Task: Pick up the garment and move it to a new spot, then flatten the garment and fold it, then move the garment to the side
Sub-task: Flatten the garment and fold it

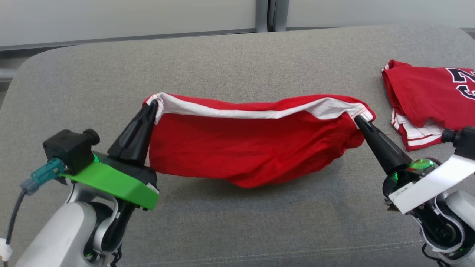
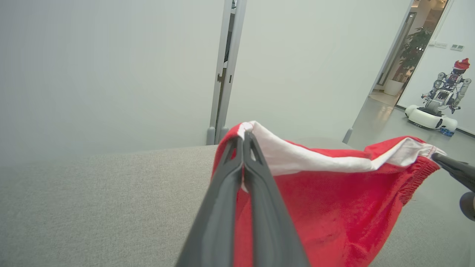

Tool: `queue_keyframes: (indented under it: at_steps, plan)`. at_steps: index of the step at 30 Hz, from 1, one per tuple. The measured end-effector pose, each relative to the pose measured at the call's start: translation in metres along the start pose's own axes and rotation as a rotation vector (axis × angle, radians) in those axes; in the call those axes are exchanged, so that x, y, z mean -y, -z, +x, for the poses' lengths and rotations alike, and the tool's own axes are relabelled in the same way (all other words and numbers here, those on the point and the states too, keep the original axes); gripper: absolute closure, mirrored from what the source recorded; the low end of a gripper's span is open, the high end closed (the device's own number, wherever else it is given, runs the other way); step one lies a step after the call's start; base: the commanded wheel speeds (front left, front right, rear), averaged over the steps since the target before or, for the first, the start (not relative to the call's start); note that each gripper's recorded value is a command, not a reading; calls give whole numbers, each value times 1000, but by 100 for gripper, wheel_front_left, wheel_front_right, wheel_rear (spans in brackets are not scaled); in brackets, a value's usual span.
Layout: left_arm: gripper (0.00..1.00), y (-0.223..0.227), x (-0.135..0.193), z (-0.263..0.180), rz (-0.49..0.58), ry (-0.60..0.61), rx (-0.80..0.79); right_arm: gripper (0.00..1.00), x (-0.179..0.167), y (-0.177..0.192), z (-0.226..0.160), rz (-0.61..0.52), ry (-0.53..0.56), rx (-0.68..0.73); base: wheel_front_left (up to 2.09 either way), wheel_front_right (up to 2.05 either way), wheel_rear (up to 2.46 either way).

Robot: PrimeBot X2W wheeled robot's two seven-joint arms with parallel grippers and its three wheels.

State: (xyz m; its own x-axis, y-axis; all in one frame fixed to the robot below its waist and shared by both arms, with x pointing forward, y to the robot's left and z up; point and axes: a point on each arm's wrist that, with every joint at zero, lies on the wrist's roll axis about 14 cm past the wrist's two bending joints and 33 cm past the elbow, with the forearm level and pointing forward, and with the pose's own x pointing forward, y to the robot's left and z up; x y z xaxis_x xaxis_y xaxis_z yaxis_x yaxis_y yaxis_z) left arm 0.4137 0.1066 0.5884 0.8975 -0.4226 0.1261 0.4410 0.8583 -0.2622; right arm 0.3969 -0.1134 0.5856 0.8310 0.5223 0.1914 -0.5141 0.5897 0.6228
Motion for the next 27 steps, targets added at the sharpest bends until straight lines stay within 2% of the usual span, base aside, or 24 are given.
queue_keyframes:
  at_steps: [12, 18, 21, 27]
  plan:
    - [100, -127, 17, 1, 238, 49, 242, 100, -79, -78, 19, -72, -214, 52, 0, 0, 0]
    - [100, -167, 28, -6, 315, 55, 311, 100, -112, -105, 21, -111, -293, 75, 0, 0, 0]
    - [100, -176, 29, -7, 326, 54, 323, 100, -114, -113, 25, -135, -294, 80, 0, 0, 0]
    - [100, -172, 19, 15, 278, 49, 279, 100, -82, -116, 50, -246, -206, 57, 0, 0, 0]
